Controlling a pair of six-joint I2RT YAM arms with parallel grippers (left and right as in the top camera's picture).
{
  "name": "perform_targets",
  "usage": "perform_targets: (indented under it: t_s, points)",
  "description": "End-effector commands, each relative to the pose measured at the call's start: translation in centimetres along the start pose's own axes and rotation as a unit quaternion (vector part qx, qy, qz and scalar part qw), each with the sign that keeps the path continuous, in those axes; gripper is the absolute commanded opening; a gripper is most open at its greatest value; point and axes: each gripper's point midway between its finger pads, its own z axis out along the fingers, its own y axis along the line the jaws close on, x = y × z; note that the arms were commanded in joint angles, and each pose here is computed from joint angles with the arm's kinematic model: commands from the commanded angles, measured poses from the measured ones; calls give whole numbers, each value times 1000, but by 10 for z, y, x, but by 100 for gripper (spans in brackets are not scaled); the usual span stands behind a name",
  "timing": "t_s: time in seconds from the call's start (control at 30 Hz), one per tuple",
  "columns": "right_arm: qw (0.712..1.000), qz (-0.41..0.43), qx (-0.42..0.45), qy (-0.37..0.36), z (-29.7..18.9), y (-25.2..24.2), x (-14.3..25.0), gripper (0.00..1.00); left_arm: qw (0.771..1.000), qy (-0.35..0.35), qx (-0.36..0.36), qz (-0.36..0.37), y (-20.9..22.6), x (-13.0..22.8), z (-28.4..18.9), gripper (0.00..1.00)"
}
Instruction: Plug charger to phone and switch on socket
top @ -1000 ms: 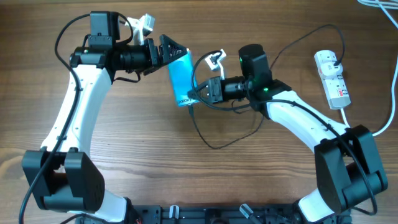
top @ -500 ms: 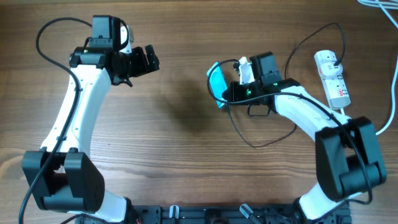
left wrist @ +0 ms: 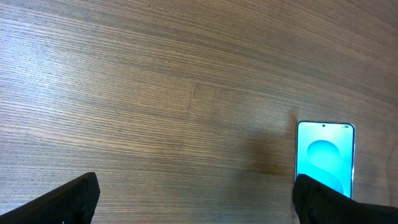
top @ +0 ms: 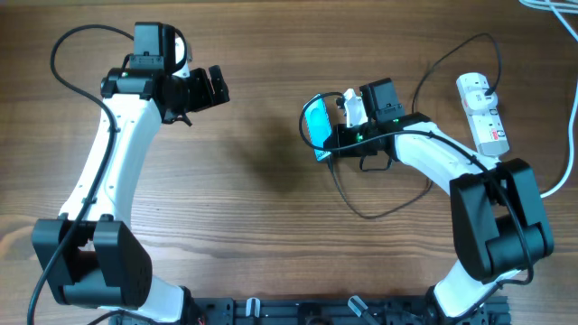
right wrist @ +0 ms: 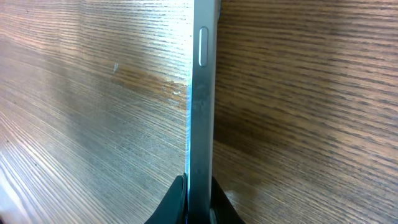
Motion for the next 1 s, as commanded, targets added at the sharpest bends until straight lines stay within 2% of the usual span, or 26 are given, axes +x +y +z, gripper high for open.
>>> perform_targets:
  t_s: [0.0, 0.1, 0.27, 0.5, 0.57, 0.83, 0.97]
  points:
    - [998, 12, 29, 48, 12, -19, 26, 11, 1000, -16, -2, 4, 0, -6, -10, 100]
    - [997, 19, 35, 64, 12, -23, 37, 12, 1000, -16, -2, 4, 0, -6, -10, 100]
    - [998, 13, 32, 52, 13, -22, 30, 20, 1000, -16, -2, 4, 0, -6, -10, 100]
    - [998, -7, 58, 36, 13, -31, 23, 25, 1000, -16, -2, 4, 0, -6, -10, 100]
    - [996, -9, 89, 28, 11, -41, 20, 28, 1000, -16, -2, 4, 0, -6, -10, 100]
    - [995, -14, 101, 14, 11, -45, 13, 34, 1000, -16, -2, 4, 0, -6, -10, 100]
    - [995, -14, 102, 15, 11, -45, 13, 44, 1000, -16, -2, 4, 0, -6, -10, 100]
